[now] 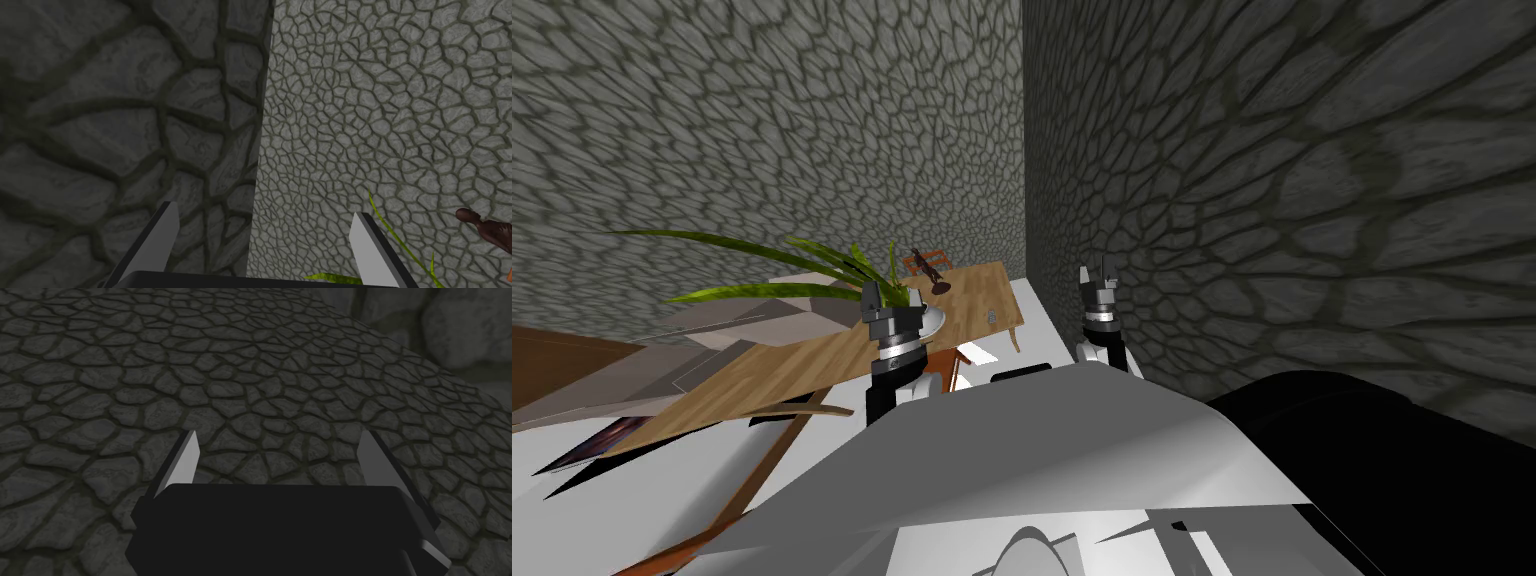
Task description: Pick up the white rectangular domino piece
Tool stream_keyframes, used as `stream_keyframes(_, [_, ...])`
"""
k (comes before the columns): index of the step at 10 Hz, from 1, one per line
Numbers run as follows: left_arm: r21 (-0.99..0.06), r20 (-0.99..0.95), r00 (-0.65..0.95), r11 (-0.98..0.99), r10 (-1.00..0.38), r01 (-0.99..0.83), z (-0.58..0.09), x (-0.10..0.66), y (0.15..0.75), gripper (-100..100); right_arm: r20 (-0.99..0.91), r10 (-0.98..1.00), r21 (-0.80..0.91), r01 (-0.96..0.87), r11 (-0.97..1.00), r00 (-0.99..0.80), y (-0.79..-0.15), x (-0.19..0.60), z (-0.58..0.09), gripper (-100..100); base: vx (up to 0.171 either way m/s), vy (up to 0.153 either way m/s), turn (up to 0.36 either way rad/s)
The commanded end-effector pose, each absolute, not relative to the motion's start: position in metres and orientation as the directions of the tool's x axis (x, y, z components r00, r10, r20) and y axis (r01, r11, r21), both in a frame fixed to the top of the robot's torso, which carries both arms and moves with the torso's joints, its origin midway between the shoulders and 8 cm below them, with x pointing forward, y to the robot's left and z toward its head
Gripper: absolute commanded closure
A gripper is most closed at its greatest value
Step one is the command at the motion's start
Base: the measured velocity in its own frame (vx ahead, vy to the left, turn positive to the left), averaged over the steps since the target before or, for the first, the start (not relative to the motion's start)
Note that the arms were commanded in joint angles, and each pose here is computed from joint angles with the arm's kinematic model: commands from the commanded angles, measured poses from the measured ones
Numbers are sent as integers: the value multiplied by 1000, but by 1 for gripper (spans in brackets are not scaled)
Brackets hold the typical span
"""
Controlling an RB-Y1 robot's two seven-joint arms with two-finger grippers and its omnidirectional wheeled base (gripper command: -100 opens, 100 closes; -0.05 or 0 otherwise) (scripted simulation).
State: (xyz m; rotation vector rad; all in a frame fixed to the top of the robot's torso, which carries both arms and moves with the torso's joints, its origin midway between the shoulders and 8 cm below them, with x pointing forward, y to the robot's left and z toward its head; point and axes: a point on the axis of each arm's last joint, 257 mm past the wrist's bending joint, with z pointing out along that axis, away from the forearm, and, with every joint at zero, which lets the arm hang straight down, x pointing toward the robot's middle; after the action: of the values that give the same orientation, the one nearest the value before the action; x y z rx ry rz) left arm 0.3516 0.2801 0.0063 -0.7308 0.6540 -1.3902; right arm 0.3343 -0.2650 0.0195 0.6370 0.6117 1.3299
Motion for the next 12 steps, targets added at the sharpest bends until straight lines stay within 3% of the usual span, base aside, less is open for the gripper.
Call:
stream_keyframes(1, [-809,-15,79,59,-997,585,-5,361,283,-100,-42,990,726,-676,125,138,-265,334,20,0,-3,16,-135])
stream_keyframes(12, [-941,-167,88,185,-982,283,-94,416,312,-100,-42,990,726,-676,125,138,-265,334,20,0,-9,48,-119])
